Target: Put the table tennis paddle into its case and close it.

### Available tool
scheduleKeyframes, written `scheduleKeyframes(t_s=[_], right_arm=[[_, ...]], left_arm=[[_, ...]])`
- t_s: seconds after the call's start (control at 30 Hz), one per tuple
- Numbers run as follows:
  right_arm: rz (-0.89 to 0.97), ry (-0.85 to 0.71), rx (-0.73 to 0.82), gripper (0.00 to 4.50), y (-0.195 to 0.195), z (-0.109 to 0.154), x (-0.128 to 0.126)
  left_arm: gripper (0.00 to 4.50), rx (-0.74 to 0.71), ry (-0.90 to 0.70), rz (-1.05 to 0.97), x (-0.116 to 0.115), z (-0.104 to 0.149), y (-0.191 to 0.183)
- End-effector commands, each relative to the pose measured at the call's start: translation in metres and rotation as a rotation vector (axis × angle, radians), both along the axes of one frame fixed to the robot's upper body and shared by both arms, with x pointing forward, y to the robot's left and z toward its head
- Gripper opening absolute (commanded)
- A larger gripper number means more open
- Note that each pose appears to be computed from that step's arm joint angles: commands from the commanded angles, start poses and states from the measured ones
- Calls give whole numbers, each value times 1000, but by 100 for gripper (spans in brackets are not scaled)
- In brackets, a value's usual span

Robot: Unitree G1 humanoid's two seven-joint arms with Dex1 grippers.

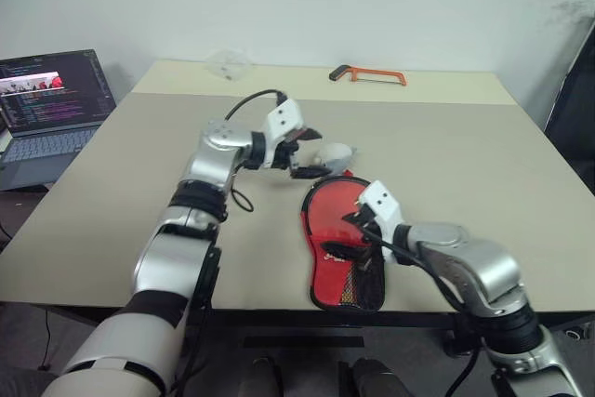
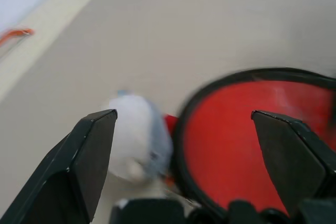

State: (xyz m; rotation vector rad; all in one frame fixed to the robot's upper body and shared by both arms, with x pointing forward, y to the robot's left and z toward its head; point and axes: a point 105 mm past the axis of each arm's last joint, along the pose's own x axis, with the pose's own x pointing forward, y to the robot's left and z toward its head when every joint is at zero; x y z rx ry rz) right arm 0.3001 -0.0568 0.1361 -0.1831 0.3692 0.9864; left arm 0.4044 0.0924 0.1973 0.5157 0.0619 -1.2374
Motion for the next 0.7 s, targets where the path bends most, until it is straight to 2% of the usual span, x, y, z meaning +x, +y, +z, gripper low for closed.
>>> scheduleKeyframes(t_s=[0.03, 0.1, 0.23, 0.3, 0.4, 0.47, 0.57, 0.7], right_arm=[[79, -97, 46, 450, -7, 39, -6], [97, -133, 24, 450, -19, 49, -5], [52, -188, -3, 450, -48, 69, 15], [-10, -236, 0, 450, -59, 81, 35], [-85, -288, 3, 450, -65, 92, 59], [-172, -317, 33, 450, -65, 102, 84], [-256, -335, 45, 450, -57, 105, 115], [-327, -331, 19, 450, -42, 92, 146]], left_arm=[[446, -59, 50, -46, -22, 13, 15], [446, -32, 104, -28, -33, -6, 23], [446, -52, 168, 19, -49, -38, 10], [446, -89, 181, 79, -50, -53, -1], [446, -128, 194, 148, -48, -64, -10], [446, -169, 207, 188, -48, -69, -20], [446, -179, 210, 239, -47, -77, -30], [446, -182, 206, 318, -44, -87, -36]])
